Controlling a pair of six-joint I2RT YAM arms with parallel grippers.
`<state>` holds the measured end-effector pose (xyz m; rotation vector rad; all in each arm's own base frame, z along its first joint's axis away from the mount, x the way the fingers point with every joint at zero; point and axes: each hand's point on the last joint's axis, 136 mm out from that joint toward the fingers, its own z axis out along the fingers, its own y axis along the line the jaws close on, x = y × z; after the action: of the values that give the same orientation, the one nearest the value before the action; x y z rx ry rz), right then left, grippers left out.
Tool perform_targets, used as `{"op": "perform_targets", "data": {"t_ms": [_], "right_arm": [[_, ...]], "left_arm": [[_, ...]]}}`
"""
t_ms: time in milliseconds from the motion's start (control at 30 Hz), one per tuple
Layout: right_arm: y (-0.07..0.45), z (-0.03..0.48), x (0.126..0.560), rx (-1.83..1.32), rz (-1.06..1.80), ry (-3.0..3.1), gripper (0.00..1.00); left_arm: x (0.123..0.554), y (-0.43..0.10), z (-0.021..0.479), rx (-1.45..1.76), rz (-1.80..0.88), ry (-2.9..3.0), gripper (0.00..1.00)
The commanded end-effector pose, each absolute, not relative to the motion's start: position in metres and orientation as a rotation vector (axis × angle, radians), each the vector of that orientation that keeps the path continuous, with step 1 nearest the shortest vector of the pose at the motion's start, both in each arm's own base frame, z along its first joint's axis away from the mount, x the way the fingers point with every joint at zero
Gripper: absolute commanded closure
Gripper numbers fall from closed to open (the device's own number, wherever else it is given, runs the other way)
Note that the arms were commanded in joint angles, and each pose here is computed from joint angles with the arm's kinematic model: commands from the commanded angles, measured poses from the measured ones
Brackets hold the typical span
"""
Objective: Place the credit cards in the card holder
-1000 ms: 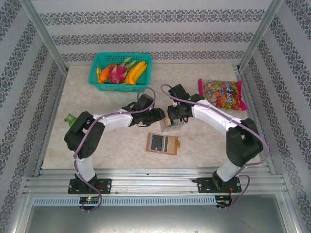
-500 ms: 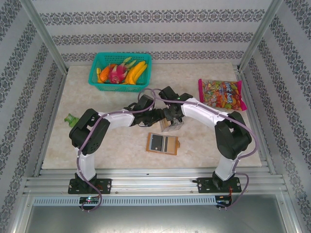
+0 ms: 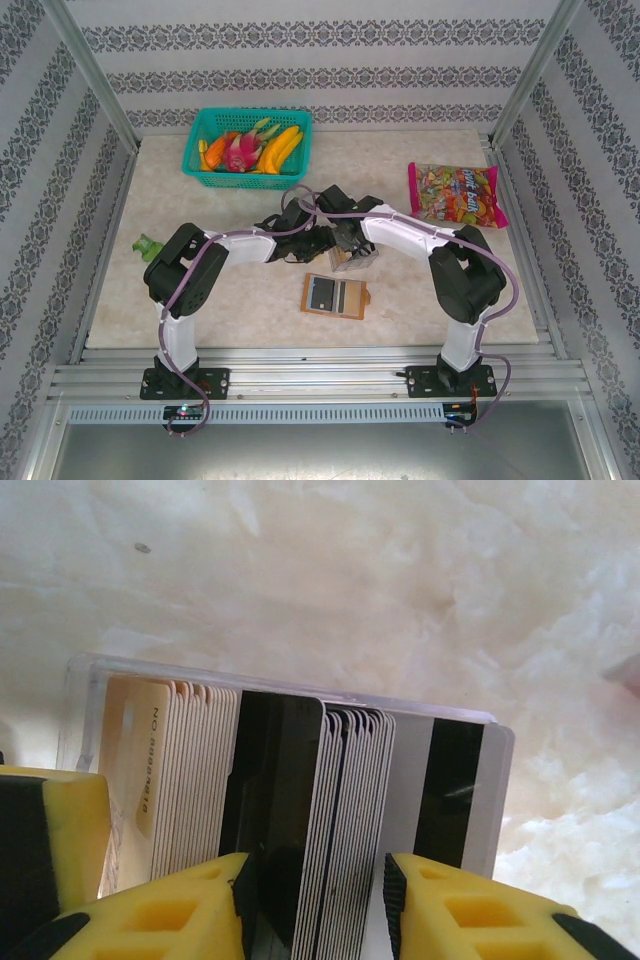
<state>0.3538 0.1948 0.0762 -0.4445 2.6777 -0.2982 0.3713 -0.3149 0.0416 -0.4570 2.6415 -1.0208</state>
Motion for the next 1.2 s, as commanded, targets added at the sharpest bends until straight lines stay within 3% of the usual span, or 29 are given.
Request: {"op": "perform_targets", "data": {"t_ms": [0,467,533,833,933,1167], "right_arm": [[0.181,0.093,0.358,-0.449,-0.434,2.624,0.61],[0.188,0.097,0.354,-0.465,-0.406,2.616,0.8],[0.189,0.1,0.354,-0.467,-0.404,2.61,0.89],[0.193,0.12,0.35,-0.441,-0.348,2.587,0.92],[0.198,0.127,0.344,-0.418,-0.266,2.601,0.99],[0.21,0.148,0.326,-0.258,-0.02,2.618,1.0]], "left_arm": [[0.374,-0.309,0.042,-0.473,-1.018,2.632,0.46],[0.372,-0.308,0.042,-0.467,-1.019,2.638,0.47],[0.371,-0.308,0.043,-0.464,-1.019,2.638,0.47],[0.372,-0.309,0.049,-0.45,-1.026,2.624,0.47],[0.372,-0.308,0.052,-0.439,-1.022,2.62,0.47],[0.371,-0.305,0.078,-0.37,-1.022,2.568,0.46]]}}
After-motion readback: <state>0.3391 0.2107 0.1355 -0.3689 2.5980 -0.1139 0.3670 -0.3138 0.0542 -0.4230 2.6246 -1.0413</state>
